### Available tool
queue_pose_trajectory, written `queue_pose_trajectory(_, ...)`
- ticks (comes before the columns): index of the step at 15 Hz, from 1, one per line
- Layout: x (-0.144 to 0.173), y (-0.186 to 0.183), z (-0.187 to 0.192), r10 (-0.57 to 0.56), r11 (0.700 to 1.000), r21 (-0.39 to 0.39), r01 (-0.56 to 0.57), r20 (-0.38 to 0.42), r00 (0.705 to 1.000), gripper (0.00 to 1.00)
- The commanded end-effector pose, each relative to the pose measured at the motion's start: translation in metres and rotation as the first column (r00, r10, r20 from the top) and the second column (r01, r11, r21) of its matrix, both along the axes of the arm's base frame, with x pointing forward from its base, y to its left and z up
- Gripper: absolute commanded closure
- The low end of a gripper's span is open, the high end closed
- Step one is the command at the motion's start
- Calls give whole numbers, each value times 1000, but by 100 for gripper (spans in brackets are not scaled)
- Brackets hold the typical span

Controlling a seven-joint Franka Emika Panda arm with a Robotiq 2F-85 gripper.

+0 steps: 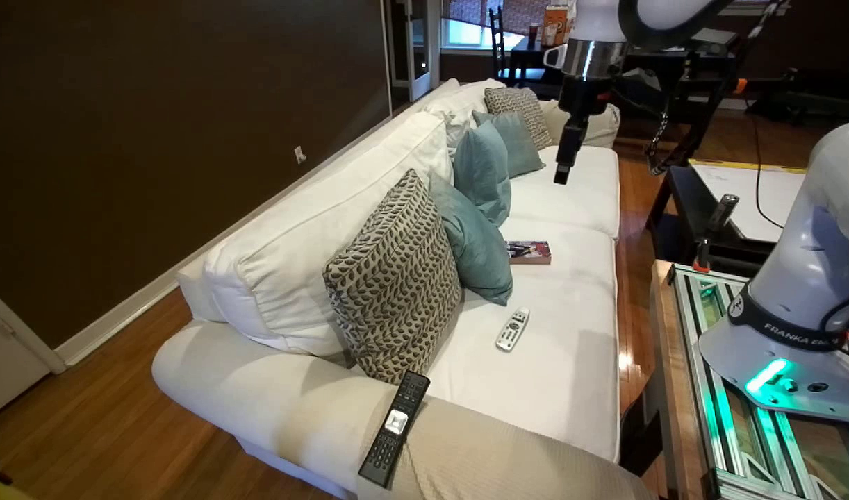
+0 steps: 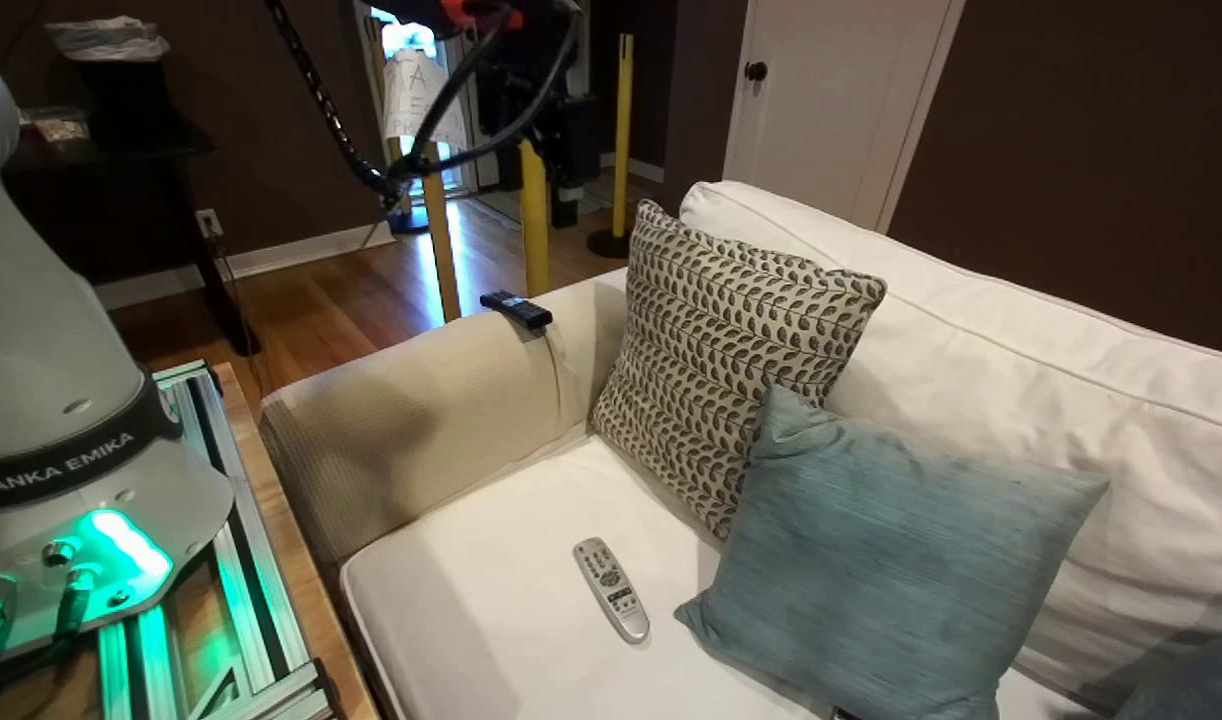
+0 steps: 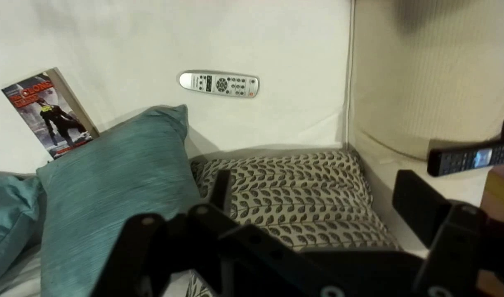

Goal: Pick up the beige and black pillow and put it in front of the blue pillows, pick up the left blue pillow move it to the left of the couch, pick the beige and black pillow and move it backwards

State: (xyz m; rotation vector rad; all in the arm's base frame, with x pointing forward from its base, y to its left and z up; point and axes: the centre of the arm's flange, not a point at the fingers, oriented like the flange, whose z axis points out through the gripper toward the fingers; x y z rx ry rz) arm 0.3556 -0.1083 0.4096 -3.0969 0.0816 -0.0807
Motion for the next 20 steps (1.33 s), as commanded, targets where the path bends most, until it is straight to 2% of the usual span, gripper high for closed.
queue_pose_trajectory(1, 41, -26, -16, -145, 989, 56, 140, 113, 983, 0)
queue_pose_trajectory(5, 84, -43, -34, -278, 960, 51, 275, 247, 928, 0)
queue_pose_trajectory(7, 106, -47, -43, -322, 946, 55, 320, 274, 906, 0)
queue_pose_trajectory(10, 137, -50, -58, -372, 928, 103, 358, 308, 875, 0)
queue_pose_trajectory(13, 168, -46, -67, -416, 909, 157, 385, 318, 852, 0)
queue_pose_trajectory(16, 198, -38, -76, -437, 899, 186, 397, 301, 848, 0)
queue_pose_trajectory(20, 236, -32, -97, -483, 875, 157, 457, 254, 838, 0)
